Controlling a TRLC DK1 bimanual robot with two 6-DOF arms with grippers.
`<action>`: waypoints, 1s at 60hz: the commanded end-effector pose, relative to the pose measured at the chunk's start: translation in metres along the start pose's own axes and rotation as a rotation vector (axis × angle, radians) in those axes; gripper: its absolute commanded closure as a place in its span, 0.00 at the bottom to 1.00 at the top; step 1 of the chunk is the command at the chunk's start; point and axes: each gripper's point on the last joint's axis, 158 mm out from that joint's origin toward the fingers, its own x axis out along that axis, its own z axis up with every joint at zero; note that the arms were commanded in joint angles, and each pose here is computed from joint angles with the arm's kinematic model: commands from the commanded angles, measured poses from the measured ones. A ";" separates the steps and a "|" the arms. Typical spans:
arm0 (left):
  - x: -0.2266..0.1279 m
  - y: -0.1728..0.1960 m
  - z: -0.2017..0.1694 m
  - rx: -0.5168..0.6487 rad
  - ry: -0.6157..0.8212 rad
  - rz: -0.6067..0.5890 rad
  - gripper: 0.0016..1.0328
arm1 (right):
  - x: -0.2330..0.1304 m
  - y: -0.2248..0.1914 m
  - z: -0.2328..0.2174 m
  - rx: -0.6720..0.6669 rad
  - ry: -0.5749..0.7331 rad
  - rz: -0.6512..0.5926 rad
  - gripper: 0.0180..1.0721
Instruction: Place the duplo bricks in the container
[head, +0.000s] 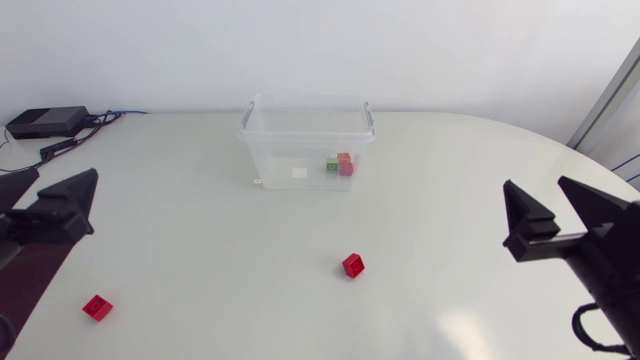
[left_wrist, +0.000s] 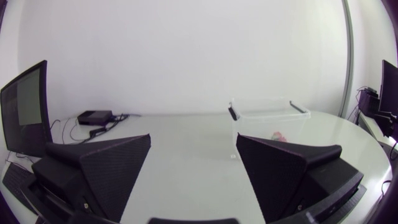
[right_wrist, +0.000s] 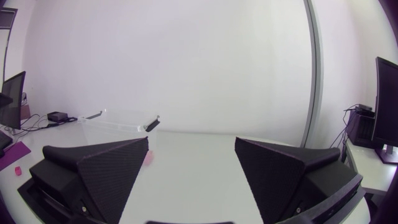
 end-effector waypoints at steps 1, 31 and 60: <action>0.021 0.012 0.002 -0.012 0.163 0.045 0.07 | 0.020 0.001 0.005 0.029 0.068 -0.002 0.04; 0.066 0.059 -0.151 0.401 1.060 -0.042 0.10 | 0.085 0.039 -0.097 0.050 0.664 0.105 0.04; 0.001 0.082 -0.265 0.482 1.370 -0.357 0.11 | 0.070 0.065 -0.182 -0.218 1.050 0.321 0.04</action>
